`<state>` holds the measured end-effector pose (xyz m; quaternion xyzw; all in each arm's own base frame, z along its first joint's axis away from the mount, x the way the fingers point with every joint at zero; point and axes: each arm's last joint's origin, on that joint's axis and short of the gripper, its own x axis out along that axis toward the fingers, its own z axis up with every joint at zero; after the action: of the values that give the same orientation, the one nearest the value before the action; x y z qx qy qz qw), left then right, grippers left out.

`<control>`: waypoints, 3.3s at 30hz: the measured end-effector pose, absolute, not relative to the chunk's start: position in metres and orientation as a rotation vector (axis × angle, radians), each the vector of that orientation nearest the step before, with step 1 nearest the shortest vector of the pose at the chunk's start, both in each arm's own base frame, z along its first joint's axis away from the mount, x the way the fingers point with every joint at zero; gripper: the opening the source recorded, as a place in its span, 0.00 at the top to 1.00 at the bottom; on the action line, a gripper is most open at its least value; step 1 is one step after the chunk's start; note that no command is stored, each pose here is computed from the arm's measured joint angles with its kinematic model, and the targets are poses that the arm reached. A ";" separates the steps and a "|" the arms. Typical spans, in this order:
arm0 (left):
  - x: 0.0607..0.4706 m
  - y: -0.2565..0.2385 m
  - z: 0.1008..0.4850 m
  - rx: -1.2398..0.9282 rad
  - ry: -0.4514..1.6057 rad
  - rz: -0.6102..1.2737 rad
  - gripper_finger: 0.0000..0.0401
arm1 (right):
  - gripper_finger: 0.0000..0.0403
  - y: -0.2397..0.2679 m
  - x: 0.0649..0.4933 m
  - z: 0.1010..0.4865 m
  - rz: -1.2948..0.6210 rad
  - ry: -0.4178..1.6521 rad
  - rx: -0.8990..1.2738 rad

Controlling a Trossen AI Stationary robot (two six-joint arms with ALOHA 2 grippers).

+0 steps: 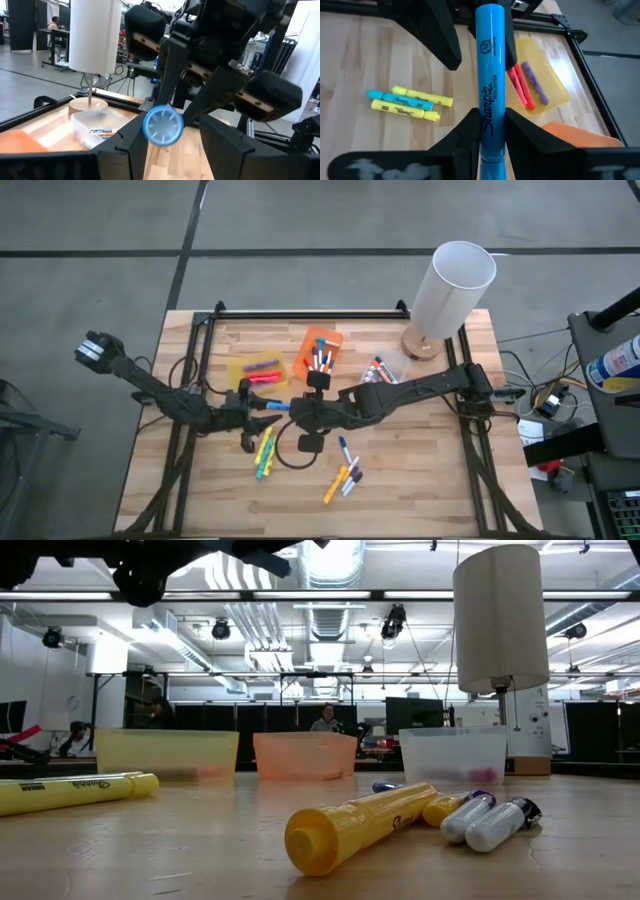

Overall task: Pick & Place Markers
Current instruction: Put the blue highlighter pen into the yellow bin, then put the yellow highlighter pen into the yellow bin

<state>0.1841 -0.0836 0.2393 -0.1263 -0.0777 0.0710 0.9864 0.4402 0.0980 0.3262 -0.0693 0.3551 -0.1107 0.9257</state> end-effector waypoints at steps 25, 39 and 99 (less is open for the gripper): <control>0.187 -0.084 0.240 -0.271 -0.153 0.173 0.87 | 0.74 0.099 0.440 0.320 -0.196 0.750 -0.180; 0.166 -0.065 0.231 -0.124 0.019 0.519 0.84 | 0.41 0.097 0.427 0.317 -0.177 0.909 -0.272; 0.155 -0.007 0.201 -0.713 0.010 0.193 0.57 | 0.45 0.104 0.422 0.246 -0.013 1.046 -0.186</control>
<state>0.1552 -0.0067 0.2007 -0.3484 0.0050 0.0945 0.9326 0.4223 0.1039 0.2465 -0.0888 0.4988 -0.0063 0.8621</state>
